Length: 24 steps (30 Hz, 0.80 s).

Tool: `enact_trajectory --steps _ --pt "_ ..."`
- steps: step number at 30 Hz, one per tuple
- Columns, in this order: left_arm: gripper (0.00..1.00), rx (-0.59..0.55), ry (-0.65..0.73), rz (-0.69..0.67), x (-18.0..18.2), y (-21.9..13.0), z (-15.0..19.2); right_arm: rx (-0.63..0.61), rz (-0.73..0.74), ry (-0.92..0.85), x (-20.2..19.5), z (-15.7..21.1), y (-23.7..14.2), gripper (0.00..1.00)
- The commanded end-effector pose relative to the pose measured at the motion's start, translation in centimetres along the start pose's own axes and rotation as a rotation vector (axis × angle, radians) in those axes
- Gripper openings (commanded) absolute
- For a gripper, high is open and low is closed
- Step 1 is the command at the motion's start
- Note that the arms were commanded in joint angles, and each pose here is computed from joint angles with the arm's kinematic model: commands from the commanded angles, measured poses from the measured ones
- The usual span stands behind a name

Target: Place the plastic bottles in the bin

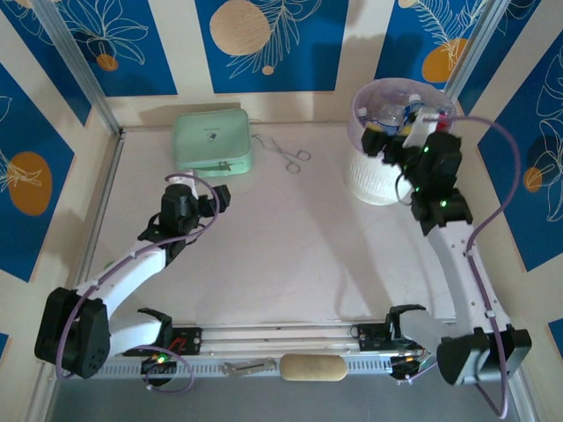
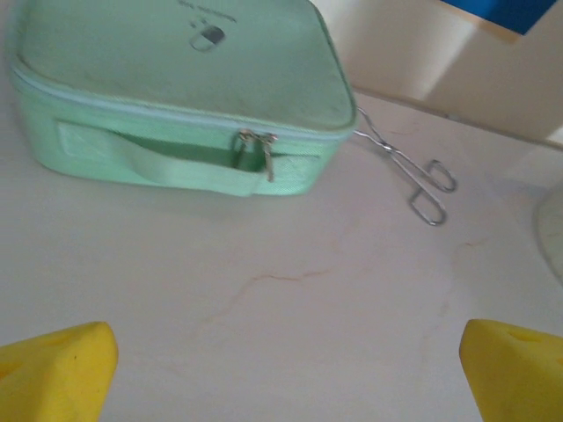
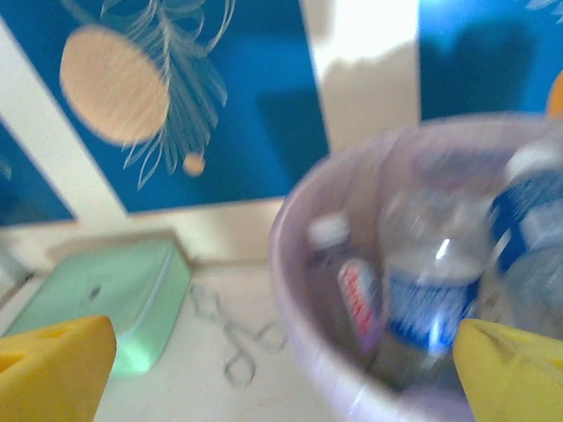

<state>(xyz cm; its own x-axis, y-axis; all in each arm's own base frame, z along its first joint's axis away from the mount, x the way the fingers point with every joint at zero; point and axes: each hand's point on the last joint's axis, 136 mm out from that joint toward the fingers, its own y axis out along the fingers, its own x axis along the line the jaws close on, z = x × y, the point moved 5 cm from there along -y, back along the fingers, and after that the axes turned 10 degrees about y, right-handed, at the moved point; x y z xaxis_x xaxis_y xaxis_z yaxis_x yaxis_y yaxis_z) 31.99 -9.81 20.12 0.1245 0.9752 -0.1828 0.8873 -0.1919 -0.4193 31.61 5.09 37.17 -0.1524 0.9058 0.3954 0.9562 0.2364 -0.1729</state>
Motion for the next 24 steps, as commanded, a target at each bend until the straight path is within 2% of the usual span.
enact_trajectory --steps 1,7,10,18,24 --pt "0.99 -0.017 0.113 -0.128 1.8 0.0 -1.2 0.013 -0.024 -0.043 0.7 3.6 -1.2 0.99" --pt "0.99 -0.022 0.179 -0.236 3.6 0.6 -0.7 0.135 0.011 -0.041 -1.1 12.6 -1.6 0.99" --pt "0.99 -0.029 0.230 -0.275 4.3 0.8 -0.4 0.190 0.059 -0.064 -2.8 15.7 -1.0 0.99" --pt "0.99 -0.017 0.313 -0.417 6.7 0.9 1.0 0.211 0.207 -0.200 -7.6 19.7 1.7 0.99" --pt "0.99 -0.046 0.388 -0.514 7.9 0.8 1.5 0.164 0.196 -0.148 -10.8 20.7 3.3 0.99"
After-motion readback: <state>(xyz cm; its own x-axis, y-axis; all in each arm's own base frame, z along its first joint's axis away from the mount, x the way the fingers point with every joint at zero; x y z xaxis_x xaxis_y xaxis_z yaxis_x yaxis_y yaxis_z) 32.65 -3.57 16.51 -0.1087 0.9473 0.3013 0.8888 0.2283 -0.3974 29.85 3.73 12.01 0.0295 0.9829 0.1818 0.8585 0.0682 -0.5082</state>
